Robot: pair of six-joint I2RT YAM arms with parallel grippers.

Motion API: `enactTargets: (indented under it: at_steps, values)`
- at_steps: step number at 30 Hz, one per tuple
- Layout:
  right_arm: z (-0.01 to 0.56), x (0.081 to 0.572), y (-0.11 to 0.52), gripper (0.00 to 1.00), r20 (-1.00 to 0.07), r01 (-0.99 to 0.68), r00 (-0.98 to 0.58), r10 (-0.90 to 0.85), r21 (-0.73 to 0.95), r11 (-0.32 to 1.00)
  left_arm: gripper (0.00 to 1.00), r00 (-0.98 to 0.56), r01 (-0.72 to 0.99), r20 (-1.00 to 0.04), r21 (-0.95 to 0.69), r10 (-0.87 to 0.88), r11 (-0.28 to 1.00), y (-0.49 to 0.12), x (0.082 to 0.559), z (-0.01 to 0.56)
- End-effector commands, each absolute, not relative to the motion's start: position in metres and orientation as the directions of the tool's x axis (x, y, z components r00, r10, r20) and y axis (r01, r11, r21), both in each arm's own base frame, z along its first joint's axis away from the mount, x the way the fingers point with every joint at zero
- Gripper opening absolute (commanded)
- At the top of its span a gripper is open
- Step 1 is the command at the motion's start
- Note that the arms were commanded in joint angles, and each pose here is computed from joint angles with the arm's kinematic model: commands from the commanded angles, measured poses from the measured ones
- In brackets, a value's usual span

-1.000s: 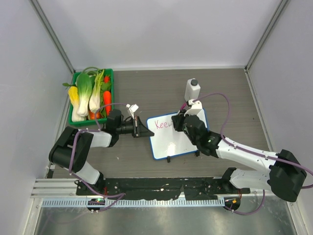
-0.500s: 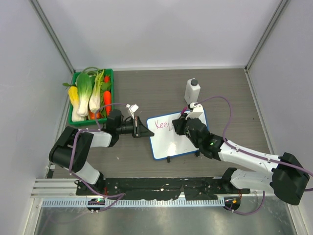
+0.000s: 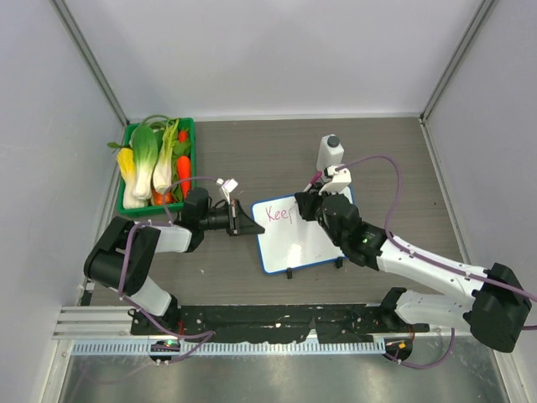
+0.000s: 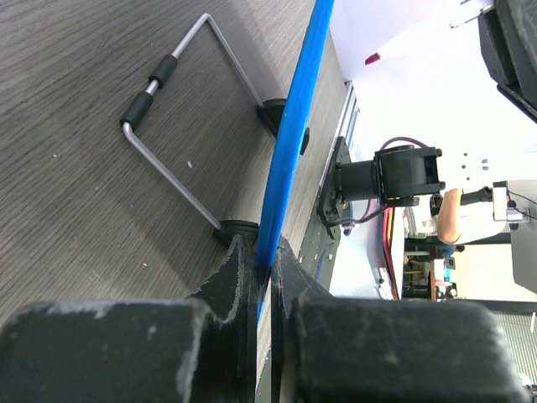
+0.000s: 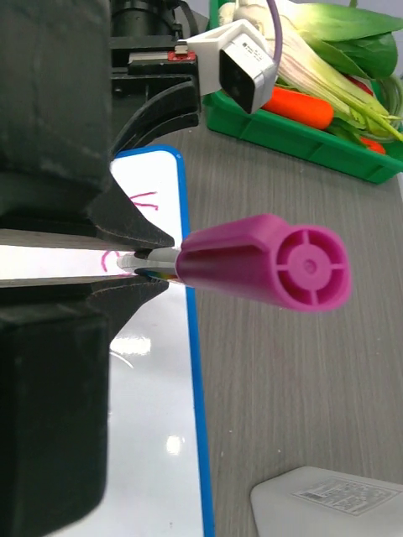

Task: Write a sentence on the whiteboard
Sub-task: Write on the whiteboard with the whiteboard.

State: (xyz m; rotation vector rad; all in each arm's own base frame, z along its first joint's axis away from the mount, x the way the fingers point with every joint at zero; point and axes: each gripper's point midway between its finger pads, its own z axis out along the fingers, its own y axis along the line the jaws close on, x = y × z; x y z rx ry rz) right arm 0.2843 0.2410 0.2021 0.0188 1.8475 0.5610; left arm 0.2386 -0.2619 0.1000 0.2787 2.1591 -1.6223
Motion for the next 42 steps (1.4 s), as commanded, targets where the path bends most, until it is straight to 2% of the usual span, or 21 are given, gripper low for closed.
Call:
enactTargets:
  at_steps: [1, 21, 42]
  values:
    - [0.229, 0.300, 0.244, 0.01, -0.906, -0.243, -0.276, 0.322, 0.390, 0.888, 0.00, -0.906, 0.368, -0.415, -0.869, -0.082, 0.330, -0.264, 0.236, 0.089]
    - [0.197, 0.310, 0.230, 0.02, -0.905, -0.124, -0.301, 0.300, 0.349, 0.929, 0.00, -0.908, 0.366, -0.411, -0.870, -0.078, 0.329, -0.264, 0.235, 0.088]
    - [0.171, 0.294, 0.223, 0.02, -0.889, -0.135, -0.376, 0.261, 0.331, 0.934, 0.00, -0.909, 0.366, -0.411, -0.871, -0.077, 0.327, -0.265, 0.236, 0.090]
